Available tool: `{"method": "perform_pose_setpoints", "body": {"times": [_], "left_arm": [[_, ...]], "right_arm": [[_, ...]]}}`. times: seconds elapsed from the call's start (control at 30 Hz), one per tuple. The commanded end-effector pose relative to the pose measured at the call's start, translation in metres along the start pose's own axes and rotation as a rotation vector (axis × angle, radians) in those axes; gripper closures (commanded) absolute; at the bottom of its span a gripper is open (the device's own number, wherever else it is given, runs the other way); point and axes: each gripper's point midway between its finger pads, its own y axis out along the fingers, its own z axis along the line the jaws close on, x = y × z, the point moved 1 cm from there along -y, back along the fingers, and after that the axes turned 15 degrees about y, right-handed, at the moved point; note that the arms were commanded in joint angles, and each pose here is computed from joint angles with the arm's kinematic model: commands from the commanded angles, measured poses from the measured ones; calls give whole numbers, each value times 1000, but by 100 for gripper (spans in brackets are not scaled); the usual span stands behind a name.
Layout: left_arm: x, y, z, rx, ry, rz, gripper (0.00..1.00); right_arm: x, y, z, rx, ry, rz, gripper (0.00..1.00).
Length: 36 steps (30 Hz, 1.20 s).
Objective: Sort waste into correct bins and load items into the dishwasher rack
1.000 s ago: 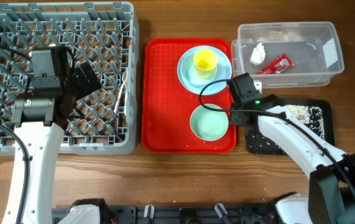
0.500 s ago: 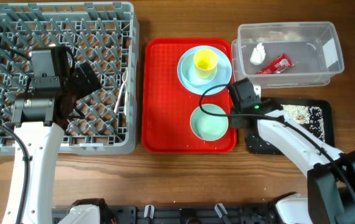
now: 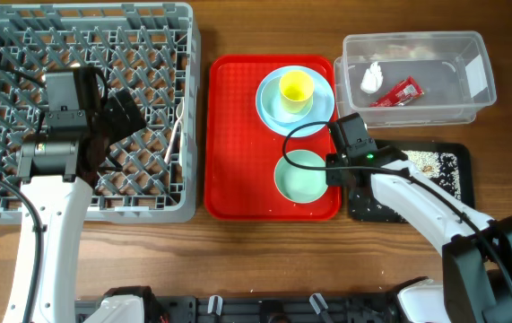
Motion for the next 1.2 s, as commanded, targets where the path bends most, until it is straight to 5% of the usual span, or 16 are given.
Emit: {"method": "perform_pose_setpoints", "body": {"times": [0.0, 0.37, 0.9, 1.17], "left_arm": [[2, -1, 3, 11, 11, -7, 0], [2, 0, 3, 11, 11, -6, 0], [2, 0, 3, 11, 11, -6, 0], [2, 0, 3, 11, 11, -6, 0]], "right_arm": [[-5, 4, 4, 29, -19, 25, 80], [-9, 4, 1, 17, -119, 43, 80], [-16, 3, -10, -36, -189, 72, 96], [-16, 3, -10, -35, -184, 71, 91]]}}
